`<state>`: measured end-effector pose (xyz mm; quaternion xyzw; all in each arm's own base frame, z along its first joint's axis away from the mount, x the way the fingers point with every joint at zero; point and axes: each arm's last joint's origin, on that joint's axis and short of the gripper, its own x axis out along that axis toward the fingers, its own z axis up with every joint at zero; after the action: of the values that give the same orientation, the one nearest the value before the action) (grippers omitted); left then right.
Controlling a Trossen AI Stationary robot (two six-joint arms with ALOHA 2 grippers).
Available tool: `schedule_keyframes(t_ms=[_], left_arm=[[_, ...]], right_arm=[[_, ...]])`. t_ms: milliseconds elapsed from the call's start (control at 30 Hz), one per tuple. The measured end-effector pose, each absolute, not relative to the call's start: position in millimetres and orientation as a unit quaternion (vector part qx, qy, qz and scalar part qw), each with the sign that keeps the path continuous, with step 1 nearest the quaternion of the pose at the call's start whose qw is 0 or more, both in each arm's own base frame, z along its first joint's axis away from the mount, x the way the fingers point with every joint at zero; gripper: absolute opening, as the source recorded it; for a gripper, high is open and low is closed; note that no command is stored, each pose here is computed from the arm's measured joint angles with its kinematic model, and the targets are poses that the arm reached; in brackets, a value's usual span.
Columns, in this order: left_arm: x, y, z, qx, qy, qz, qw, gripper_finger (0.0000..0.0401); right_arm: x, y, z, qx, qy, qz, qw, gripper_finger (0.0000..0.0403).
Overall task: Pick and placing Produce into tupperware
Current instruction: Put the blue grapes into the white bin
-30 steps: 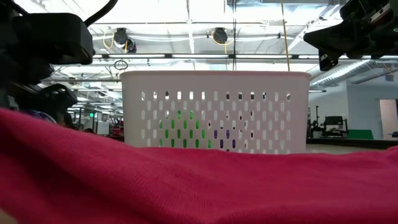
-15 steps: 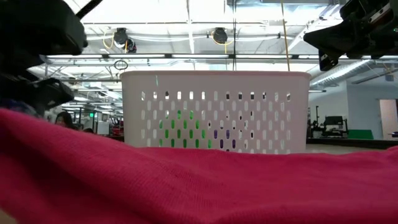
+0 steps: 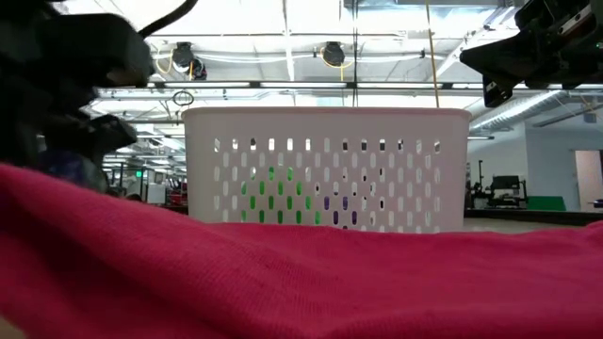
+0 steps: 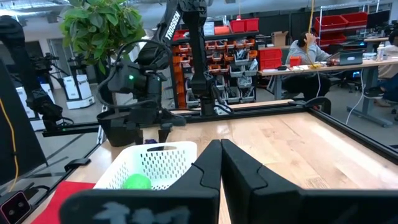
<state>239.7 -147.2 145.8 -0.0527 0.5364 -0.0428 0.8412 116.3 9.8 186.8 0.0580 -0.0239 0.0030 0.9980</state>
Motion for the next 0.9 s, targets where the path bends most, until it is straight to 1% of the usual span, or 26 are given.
schedule_keyframes(t_ms=[100,200,333,500,633,733,900], left_arm=[[238.2,-141.0,153.4,-0.055,0.535,-0.038,0.842,0.0196],[237.7,-137.8,165.2,-0.051,0.516,-0.054,0.853,0.0202],[231.1,-134.2,183.8,-0.041,0.493,-0.072,0.866,0.0198],[219.8,-125.4,202.4,-0.026,0.475,-0.057,0.878,0.0195],[214.7,-121.8,208.5,-0.003,0.467,-0.050,0.883,0.0198],[215.1,-122.0,210.8,0.005,0.458,-0.057,0.887,0.0193],[212.9,-120.6,209.1,0.017,0.470,-0.056,0.881,0.0190]], right_arm=[[116.3,9.8,186.8,0.057,-0.024,0.003,0.998,0.0000],[116.3,9.8,186.5,0.056,-0.022,0.003,0.998,0.0000],[116.4,9.8,186.5,0.050,-0.022,0.003,0.999,0.0000],[116.5,9.8,186.4,0.049,-0.022,0.003,0.999,0.0000],[116.6,9.9,186.3,0.049,-0.022,0.003,0.999,0.0000],[116.8,9.9,185.9,0.048,-0.019,0.003,0.999,0.0000],[117.0,9.9,185.9,0.048,-0.019,0.003,0.999,0.0000]])
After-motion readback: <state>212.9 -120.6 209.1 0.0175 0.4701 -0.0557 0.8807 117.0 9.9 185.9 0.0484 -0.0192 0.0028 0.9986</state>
